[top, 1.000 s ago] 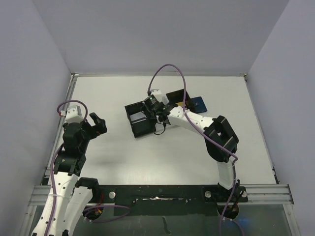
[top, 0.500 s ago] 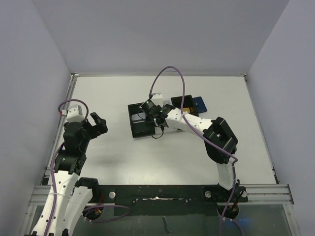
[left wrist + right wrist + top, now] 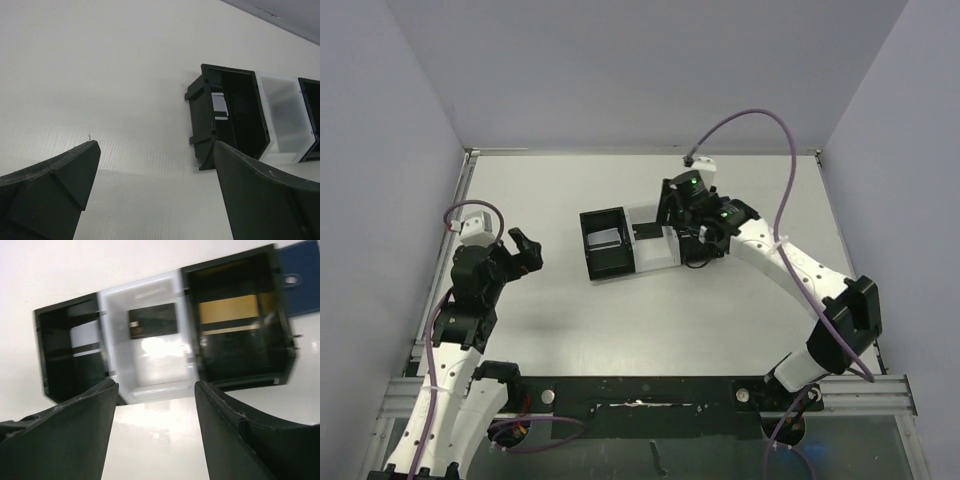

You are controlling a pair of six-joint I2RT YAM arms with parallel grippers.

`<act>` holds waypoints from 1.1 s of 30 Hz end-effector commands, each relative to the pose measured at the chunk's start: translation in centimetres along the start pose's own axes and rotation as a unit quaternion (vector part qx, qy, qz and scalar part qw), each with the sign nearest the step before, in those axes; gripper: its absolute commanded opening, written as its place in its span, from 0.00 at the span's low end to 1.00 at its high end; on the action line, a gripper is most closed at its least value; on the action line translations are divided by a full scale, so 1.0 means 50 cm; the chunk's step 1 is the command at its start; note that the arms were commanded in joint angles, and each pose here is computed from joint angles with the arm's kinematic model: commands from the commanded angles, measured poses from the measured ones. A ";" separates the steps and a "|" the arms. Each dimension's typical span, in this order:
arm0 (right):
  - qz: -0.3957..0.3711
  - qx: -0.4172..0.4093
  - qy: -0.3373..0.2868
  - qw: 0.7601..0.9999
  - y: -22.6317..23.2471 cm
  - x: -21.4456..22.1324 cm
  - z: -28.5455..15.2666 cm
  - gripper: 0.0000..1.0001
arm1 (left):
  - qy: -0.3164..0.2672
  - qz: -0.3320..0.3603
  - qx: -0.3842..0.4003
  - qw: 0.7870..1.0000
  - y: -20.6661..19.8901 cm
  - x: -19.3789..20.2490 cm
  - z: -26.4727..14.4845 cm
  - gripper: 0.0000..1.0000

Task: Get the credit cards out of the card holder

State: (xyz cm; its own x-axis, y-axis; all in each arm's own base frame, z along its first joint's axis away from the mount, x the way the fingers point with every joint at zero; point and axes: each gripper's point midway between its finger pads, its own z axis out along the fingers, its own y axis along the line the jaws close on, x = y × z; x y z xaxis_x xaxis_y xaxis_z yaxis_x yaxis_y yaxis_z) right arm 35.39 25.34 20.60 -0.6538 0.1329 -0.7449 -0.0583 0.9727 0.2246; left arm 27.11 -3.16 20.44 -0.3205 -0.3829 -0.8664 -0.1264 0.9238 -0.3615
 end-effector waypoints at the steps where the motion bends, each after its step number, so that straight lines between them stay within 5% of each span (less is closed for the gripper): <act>1: 0.015 -0.012 0.015 1.000 -0.077 0.011 0.013 0.64 | 0.021 0.009 0.055 0.998 -0.042 0.008 0.025 0.97; 7: -0.008 0.012 0.071 0.997 -0.113 0.061 0.066 0.63 | 0.089 0.014 0.051 0.995 -0.046 0.045 0.053 0.97; 19: -0.069 0.064 0.130 0.987 -0.132 0.102 0.173 0.56 | 0.091 0.014 0.057 0.994 -0.048 0.051 0.058 0.97; 29: -0.087 0.074 0.161 0.980 -0.136 0.077 0.134 0.12 | 0.091 0.014 0.055 0.994 -0.046 0.050 0.058 0.97; 33: -0.086 0.061 0.174 0.979 -0.124 0.062 0.103 0.08 | 0.091 0.014 0.057 0.994 -0.047 0.049 0.058 0.96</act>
State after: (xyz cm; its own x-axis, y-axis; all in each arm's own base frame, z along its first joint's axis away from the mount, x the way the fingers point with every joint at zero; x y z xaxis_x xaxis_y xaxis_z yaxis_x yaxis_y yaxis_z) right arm 37.35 20.43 9.26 -0.8813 -0.0909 -0.4638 -0.0948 0.9954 -0.0149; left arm 27.95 -6.09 14.56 -0.5711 -0.3446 -0.7450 -0.0723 0.9252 -0.3726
